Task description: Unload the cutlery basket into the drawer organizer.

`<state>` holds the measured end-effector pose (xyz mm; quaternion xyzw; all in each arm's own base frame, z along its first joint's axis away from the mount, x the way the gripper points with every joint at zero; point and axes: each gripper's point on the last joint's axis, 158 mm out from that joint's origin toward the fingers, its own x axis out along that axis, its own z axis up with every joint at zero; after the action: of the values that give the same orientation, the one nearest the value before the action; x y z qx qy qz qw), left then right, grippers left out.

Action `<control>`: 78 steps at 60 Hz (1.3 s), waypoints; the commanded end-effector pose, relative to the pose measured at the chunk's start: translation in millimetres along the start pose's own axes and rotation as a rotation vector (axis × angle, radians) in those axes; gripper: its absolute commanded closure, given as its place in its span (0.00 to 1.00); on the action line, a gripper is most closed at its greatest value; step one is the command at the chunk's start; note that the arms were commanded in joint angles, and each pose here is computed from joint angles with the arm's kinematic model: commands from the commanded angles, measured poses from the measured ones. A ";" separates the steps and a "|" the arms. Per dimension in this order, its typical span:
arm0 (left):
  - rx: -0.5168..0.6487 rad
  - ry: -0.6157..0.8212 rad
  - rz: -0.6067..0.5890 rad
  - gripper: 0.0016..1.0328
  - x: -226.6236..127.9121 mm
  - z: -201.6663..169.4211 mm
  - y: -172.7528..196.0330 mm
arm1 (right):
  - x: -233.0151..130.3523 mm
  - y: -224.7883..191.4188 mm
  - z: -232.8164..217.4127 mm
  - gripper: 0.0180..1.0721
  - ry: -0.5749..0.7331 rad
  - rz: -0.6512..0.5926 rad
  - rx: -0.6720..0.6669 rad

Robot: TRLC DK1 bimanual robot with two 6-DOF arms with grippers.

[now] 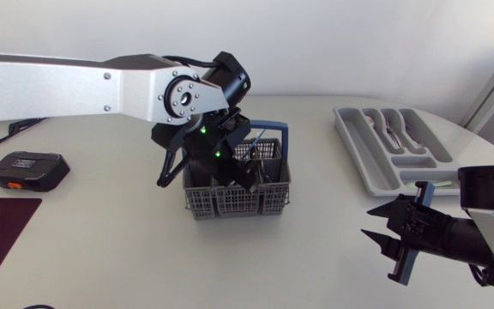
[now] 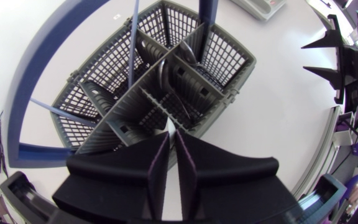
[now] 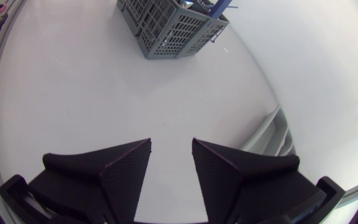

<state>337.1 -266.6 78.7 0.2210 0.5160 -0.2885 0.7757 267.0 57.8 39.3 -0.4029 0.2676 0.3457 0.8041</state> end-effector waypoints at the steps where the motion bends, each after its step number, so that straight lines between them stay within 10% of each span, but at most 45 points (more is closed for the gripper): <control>1: -0.024 -0.003 -0.005 0.97 -8.2 -2.8 2.4 | 0.5 6.3 -2.3 0.51 0.003 0.001 0.008; 46: 0.087 -0.321 -0.224 0.97 -150.6 18.5 -41.2 | -30.3 1.6 41.5 0.51 -0.117 -0.043 0.010; 78: 0.531 -0.351 -0.287 0.97 -116.8 -9.6 -122.5 | -56.8 41.7 115.8 0.51 -0.292 0.135 0.067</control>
<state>223.3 -320.2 195.3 0.2564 0.3168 -0.5310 0.7429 223.1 141.4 116.1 -0.3263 0.1809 0.4293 0.8225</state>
